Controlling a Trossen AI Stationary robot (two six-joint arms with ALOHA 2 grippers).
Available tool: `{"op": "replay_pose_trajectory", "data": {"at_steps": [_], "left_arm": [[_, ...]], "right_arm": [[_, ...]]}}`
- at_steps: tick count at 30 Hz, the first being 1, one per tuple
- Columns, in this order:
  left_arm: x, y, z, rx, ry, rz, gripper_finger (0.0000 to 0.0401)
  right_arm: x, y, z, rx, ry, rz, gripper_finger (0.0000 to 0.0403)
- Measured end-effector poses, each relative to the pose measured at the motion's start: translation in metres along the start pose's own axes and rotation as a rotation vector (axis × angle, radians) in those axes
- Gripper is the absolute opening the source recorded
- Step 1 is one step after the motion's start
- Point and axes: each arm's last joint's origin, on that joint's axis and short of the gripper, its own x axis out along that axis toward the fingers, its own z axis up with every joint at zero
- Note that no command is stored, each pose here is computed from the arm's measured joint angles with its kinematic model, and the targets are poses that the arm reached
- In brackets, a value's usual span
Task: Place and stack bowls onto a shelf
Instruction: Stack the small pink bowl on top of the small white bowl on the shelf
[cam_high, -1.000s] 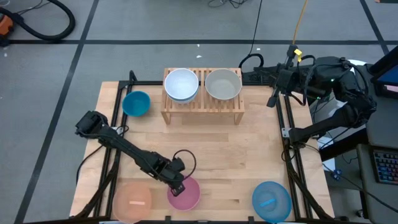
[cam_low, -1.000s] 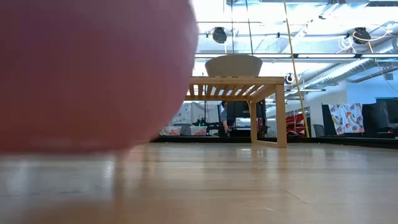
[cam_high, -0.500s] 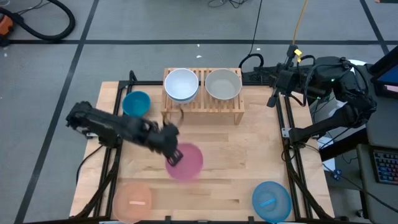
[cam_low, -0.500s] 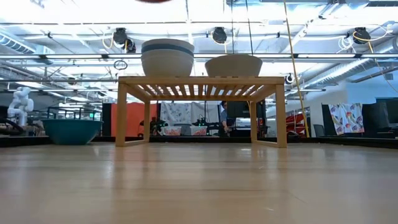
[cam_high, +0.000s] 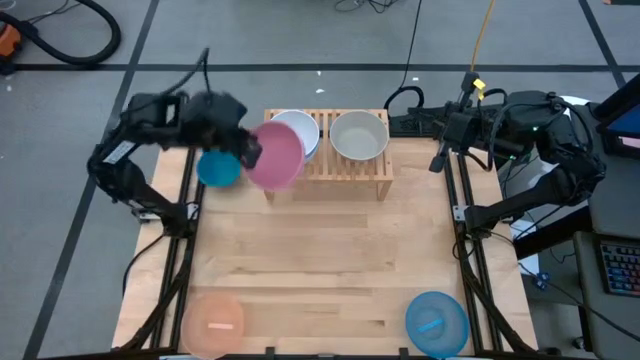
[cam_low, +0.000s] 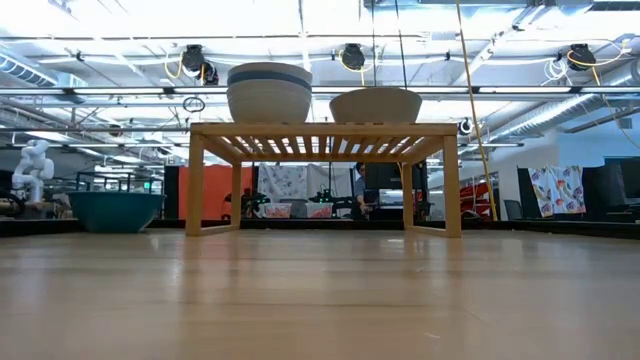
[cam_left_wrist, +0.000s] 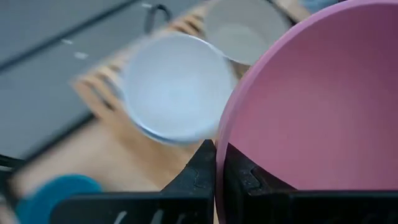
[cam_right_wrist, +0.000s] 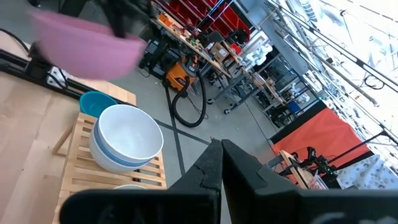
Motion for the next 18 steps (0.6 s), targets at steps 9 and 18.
{"op": "replay_pose_trajectory", "data": {"at_steps": [9, 18], "left_arm": [[0.031, 0.059, 0.037, 0.08, 0.026, 0.119, 0.0004], [0.077, 0.096, 0.062, 0.132, 0.105, 0.094, 0.0004]], "right_arm": [[0.0, 0.0, 0.0, 0.0, 0.001, -0.001, 0.0], [0.0, 0.0, 0.0, 0.0, 0.001, -0.001, 0.0]]}}
